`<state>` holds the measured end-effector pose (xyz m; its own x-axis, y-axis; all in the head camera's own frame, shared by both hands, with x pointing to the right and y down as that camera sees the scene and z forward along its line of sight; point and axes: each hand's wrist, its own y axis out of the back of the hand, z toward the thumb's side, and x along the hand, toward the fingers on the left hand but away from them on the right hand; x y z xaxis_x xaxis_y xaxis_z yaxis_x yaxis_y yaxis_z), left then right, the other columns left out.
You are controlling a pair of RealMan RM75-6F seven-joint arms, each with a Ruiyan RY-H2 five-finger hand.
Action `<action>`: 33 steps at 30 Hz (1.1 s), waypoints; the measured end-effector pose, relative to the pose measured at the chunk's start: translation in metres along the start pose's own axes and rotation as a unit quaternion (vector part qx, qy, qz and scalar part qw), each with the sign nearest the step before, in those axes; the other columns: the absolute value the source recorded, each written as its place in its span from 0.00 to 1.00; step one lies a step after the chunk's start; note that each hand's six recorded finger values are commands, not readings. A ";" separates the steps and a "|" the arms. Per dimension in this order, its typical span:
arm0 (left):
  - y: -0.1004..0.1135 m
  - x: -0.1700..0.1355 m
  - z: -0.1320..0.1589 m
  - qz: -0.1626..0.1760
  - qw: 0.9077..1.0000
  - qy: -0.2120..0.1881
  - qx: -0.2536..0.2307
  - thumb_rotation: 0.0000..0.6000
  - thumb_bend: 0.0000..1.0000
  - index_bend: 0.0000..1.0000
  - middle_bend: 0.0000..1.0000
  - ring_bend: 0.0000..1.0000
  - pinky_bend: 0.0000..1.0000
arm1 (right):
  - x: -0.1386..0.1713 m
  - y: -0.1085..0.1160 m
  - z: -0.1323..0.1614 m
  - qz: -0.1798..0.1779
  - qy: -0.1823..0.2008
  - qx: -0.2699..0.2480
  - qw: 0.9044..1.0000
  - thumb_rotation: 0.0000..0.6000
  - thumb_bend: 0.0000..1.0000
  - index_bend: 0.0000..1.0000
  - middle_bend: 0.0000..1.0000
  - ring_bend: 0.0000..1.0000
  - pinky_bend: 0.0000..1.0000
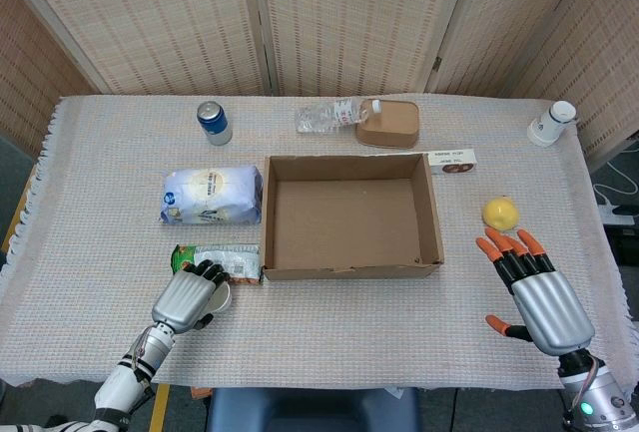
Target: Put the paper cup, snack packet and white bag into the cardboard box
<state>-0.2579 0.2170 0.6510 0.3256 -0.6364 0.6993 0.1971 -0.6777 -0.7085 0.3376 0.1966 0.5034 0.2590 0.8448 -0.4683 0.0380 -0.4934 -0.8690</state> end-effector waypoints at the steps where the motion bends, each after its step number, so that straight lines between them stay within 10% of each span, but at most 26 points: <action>1: 0.000 0.000 0.000 0.001 1.000 0.000 0.000 1.00 0.25 0.33 0.25 0.19 0.36 | 0.000 0.000 0.000 0.000 0.000 0.000 1.000 1.00 0.00 0.00 0.00 0.00 0.00; 18: 0.011 -0.008 -0.001 -0.008 1.000 -0.006 -0.016 1.00 0.29 0.52 0.51 0.44 0.59 | -0.001 0.000 -0.001 0.001 -0.003 0.001 1.000 1.00 0.00 0.00 0.00 0.00 0.00; 33: 0.111 -0.024 -0.041 0.040 0.999 0.033 0.018 1.00 0.29 0.51 0.51 0.44 0.58 | -0.001 0.001 -0.002 0.000 -0.005 -0.001 1.000 1.00 0.00 0.00 0.00 0.00 0.00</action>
<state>-0.2822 0.1421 0.5599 0.2806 -0.7109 0.6449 0.2062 -0.6116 -0.7639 0.3393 0.1950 0.5035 0.2499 0.8469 -0.4694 0.0402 -0.4934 -0.8689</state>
